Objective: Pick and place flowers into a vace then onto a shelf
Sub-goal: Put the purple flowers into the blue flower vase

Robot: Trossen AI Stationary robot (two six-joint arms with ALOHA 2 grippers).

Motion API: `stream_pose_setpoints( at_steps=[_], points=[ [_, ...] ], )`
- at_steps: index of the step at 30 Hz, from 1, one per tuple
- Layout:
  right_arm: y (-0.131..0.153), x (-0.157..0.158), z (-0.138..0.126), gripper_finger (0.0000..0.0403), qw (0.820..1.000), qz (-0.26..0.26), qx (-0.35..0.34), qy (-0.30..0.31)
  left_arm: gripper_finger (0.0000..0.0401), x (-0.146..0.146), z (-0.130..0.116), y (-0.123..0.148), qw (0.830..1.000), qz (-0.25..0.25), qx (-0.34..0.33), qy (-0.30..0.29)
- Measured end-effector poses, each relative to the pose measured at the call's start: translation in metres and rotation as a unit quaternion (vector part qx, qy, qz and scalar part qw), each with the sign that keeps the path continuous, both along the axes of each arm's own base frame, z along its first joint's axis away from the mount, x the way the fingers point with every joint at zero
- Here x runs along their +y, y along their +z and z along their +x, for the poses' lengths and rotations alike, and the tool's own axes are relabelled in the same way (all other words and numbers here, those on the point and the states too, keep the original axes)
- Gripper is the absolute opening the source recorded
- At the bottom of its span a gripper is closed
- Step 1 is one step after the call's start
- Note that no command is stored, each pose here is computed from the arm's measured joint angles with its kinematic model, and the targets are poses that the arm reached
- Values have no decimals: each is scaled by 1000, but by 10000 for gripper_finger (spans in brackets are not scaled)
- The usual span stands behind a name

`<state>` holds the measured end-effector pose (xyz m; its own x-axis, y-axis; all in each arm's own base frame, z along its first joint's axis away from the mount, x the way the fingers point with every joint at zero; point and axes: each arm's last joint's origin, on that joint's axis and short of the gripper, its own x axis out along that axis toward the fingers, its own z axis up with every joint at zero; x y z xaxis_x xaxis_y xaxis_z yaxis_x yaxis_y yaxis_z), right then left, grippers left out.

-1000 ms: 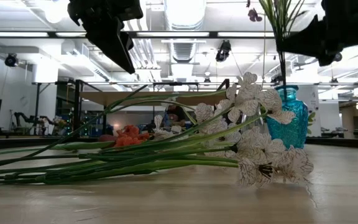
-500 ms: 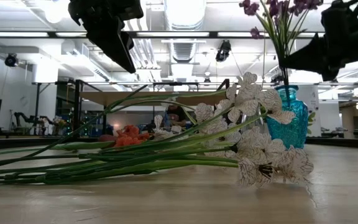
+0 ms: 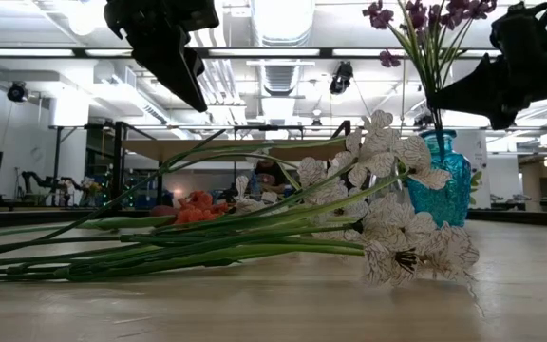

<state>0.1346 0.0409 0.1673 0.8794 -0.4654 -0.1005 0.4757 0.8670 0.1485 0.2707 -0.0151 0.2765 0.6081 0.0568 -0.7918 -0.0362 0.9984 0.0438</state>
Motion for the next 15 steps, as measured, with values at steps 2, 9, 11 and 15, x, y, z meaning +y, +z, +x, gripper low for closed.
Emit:
stream_pose_setpoints(
  at_steps=[2, 9, 11, 15],
  points=[
    [0, 0, 0, 13, 1000, 0, -1, 0, 153, 0, 0, 0, 1000, 0, 0, 0],
    [2, 0, 1, 47, 1000, 2, -4, 0, 153, 0, 0, 0, 1000, 0, 0, 0],
    [4, 1, 1, 71, 1000, 2, -6, 0, 153, 0, 0, 0, 1000, 0, 0, 0],
    [8, 1, 2, 121, 1000, -3, -4, 5, 153, 0, 0, 0, 1000, 0, 0, 0]
  ],
)
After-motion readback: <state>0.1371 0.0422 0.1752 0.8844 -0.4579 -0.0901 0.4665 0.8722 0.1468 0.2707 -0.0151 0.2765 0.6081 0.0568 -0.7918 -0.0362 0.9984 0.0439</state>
